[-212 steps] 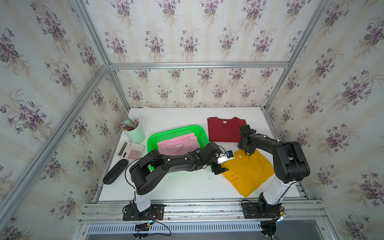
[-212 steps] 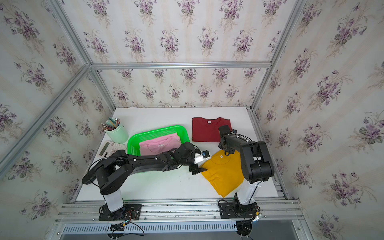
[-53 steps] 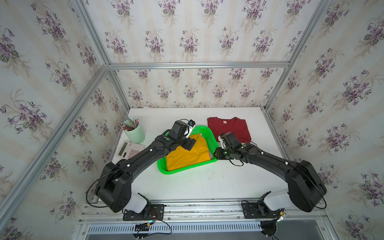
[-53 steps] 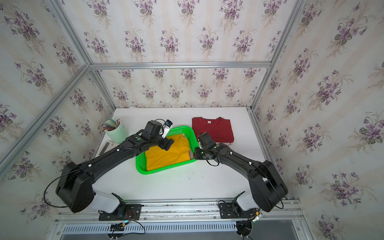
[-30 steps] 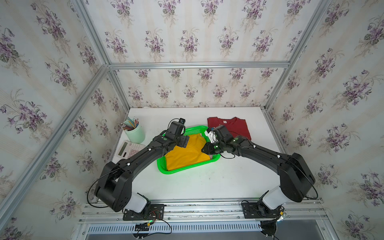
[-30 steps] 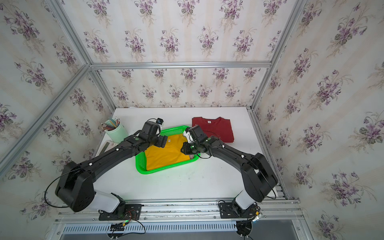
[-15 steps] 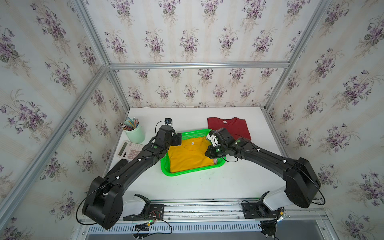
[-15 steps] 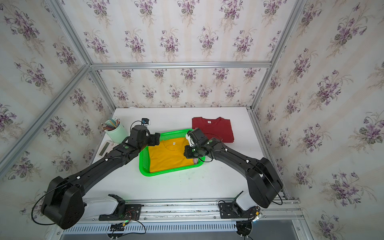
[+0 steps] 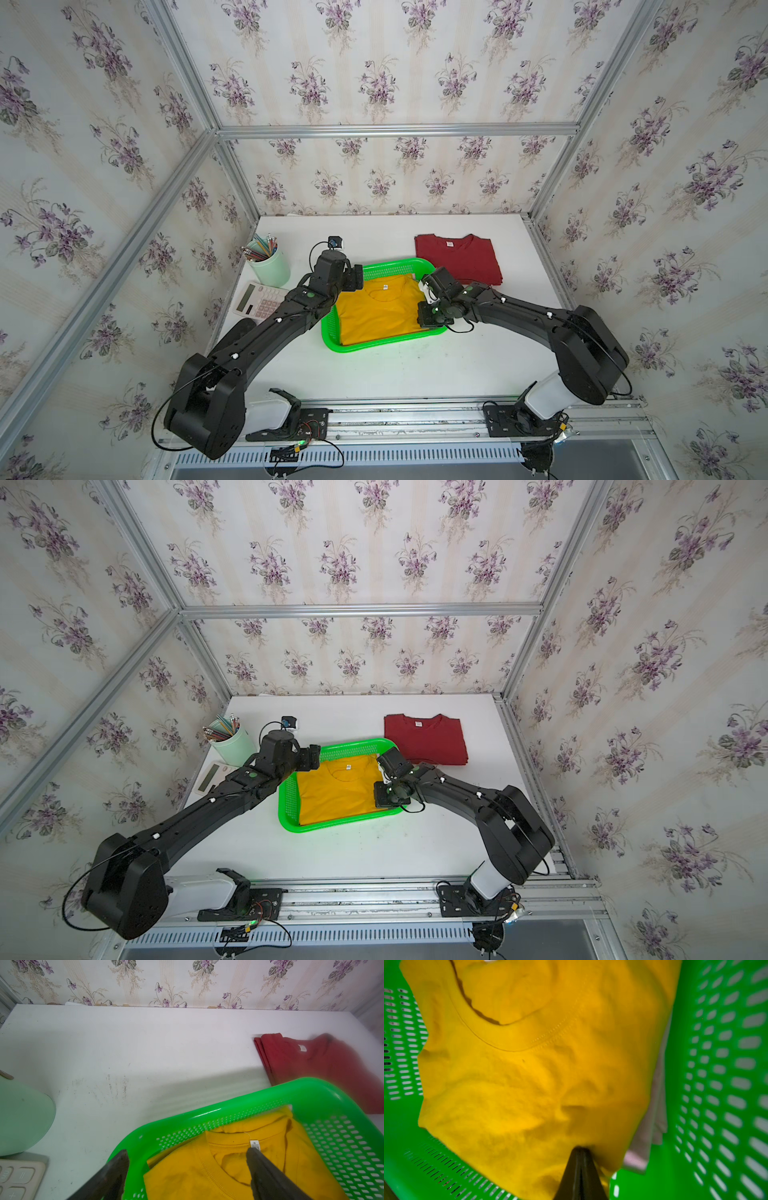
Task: Put the folded t-shirts into the basket
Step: Adjust the bin at the center of the board, then move the T-shirt to the center of the board.
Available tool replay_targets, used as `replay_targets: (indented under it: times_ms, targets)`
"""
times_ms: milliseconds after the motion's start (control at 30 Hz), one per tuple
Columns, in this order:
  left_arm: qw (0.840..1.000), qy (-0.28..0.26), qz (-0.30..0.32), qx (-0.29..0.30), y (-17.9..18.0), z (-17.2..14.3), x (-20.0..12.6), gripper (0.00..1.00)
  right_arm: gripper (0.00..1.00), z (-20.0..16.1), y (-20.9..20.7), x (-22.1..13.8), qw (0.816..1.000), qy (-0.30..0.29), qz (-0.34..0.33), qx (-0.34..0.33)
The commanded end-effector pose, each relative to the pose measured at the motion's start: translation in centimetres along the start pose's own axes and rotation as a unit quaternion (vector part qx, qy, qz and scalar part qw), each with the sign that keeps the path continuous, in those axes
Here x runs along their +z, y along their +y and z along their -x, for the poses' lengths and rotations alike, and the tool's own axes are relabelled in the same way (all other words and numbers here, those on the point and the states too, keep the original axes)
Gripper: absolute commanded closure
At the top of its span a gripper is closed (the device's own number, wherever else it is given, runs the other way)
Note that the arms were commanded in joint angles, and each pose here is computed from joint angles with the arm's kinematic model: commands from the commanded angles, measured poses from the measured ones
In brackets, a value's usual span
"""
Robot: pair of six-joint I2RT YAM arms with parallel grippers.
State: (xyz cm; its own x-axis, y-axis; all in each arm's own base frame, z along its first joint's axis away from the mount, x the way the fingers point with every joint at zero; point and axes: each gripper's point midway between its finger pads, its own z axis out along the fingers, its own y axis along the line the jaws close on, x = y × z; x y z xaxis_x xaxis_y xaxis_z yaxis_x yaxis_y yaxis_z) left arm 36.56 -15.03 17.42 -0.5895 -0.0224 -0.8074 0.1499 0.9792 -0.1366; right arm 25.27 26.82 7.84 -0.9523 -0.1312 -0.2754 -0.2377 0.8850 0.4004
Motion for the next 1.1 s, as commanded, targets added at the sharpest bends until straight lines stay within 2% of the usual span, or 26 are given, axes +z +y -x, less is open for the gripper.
replay_targets:
  times_ms: [0,67,133,267,400,467,567,700,867,967,1067]
  targets:
    - [0.997,-0.013,-0.055,0.061,-3.0,0.8,-0.1,0.12,0.86,4.3,1.3,-3.1,0.997,-0.077,-0.014,-0.012]
    - [0.988,-0.011,-0.072,0.134,-5.9,1.2,-0.5,0.12,0.79,8.5,1.0,-6.9,0.986,-0.159,-0.052,-0.006]
    - [0.981,-0.007,-0.083,0.174,-7.8,1.2,-0.8,0.12,0.76,11.6,-0.5,-9.6,0.972,-0.217,-0.084,0.003]
    - [0.979,-0.004,-0.107,0.172,-9.2,0.8,-0.8,0.12,0.74,16.3,-6.2,-12.2,0.949,-0.284,-0.122,0.057]
    - [0.978,-0.021,-0.126,0.162,-11.1,1.0,-0.7,0.15,0.76,19.3,-10.4,-10.7,0.940,-0.305,-0.088,0.127]
    - [0.970,-0.033,-0.118,0.209,-13.0,0.4,-0.4,0.16,0.76,20.4,-11.3,-8.9,0.937,-0.312,-0.052,0.147]
    - [0.949,-0.065,-0.136,0.276,-16.4,0.0,-0.9,0.15,0.79,20.9,-13.2,-5.6,0.936,-0.303,-0.036,0.175]
    - [0.936,-0.082,-0.164,0.300,-19.2,-0.6,-1.1,0.15,0.82,18.4,-16.4,-1.1,0.942,-0.259,-0.060,0.205]
    - [0.932,-0.089,-0.187,0.297,-21.1,-0.3,-1.3,0.14,0.82,10.2,-21.0,2.2,0.938,-0.173,-0.109,0.279]
    - [0.929,-0.110,-0.206,0.287,-22.7,0.8,-2.1,0.14,0.83,4.8,-22.0,1.8,0.932,-0.150,-0.121,0.307]
    - [0.937,-0.122,-0.181,0.273,-23.1,2.2,-1.6,0.14,0.82,0.0,-22.3,-0.3,0.923,-0.141,-0.147,0.327]
